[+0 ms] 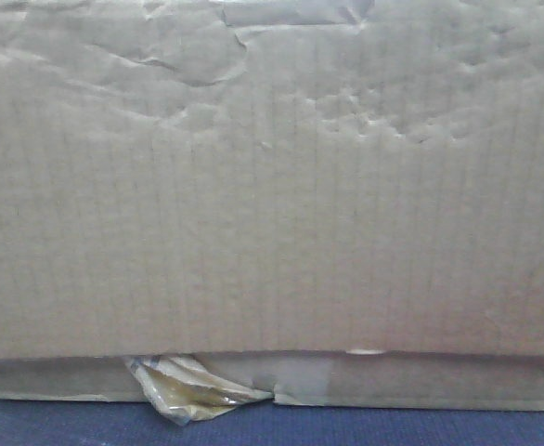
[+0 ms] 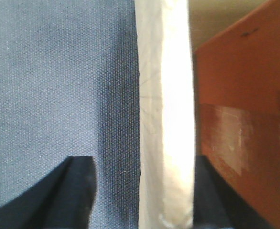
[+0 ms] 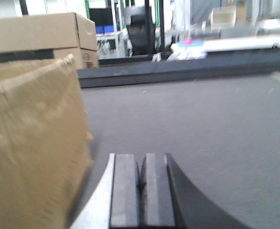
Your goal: Stack two boxes on right shelf middle
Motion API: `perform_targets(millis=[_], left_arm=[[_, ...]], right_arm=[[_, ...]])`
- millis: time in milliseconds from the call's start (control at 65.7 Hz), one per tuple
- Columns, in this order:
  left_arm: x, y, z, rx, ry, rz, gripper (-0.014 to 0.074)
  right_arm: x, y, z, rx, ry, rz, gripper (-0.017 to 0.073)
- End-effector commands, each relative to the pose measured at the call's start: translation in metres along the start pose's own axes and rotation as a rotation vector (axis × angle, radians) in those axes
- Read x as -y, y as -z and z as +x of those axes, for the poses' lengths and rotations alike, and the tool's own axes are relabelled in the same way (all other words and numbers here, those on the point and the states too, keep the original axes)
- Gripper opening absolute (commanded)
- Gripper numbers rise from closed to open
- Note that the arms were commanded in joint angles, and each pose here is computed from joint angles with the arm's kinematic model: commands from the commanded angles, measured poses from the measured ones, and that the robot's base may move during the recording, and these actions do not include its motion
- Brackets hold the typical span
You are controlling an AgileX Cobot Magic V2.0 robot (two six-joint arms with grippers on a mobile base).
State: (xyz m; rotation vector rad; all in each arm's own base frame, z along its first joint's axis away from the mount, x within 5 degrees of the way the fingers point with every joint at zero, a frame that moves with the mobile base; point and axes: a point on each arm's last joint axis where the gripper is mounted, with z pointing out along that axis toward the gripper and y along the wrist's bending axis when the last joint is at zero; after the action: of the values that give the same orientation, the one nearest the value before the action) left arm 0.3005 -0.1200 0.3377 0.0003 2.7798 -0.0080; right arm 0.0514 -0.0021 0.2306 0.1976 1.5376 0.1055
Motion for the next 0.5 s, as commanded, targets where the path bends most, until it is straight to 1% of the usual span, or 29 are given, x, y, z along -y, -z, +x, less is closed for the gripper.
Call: perform_targets(millis=[0, 61, 168, 244, 289, 381, 426, 487], left_arm=[[0.000, 0.002, 0.000, 0.005, 0.012, 0.005, 0.0275], [0.000, 0.002, 0.000, 0.005, 0.012, 0.005, 0.0275], [0.000, 0.002, 0.000, 0.005, 0.012, 0.005, 0.0275], [0.000, 0.002, 0.000, 0.005, 0.012, 0.005, 0.0275], [0.000, 0.002, 0.000, 0.005, 0.012, 0.005, 0.0275], [0.000, 0.002, 0.000, 0.005, 0.012, 0.005, 0.0275], [0.000, 0.002, 0.000, 0.005, 0.012, 0.005, 0.0275], [0.000, 0.002, 0.000, 0.005, 0.012, 0.005, 0.0275]], right_arm=[[-0.010, 0.006, -0.030, -0.002, -0.110, -0.039, -0.0164], [-0.014, 0.006, -0.047, -0.019, -0.108, -0.046, -0.0164], [-0.020, -0.006, -0.070, -0.136, -0.106, -0.042, -0.0164], [-0.025, -0.021, -0.081, -0.302, -0.105, -0.033, -0.0164], [-0.027, -0.033, -0.082, -0.462, -0.100, -0.021, -0.0164], [-0.029, -0.053, -0.088, -0.682, -0.087, -0.001, -0.0164], [-0.029, -0.061, -0.091, -0.735, -0.073, 0.012, -0.0164], [-0.029, -0.075, -0.096, -0.767, -0.060, 0.025, -0.0164]])
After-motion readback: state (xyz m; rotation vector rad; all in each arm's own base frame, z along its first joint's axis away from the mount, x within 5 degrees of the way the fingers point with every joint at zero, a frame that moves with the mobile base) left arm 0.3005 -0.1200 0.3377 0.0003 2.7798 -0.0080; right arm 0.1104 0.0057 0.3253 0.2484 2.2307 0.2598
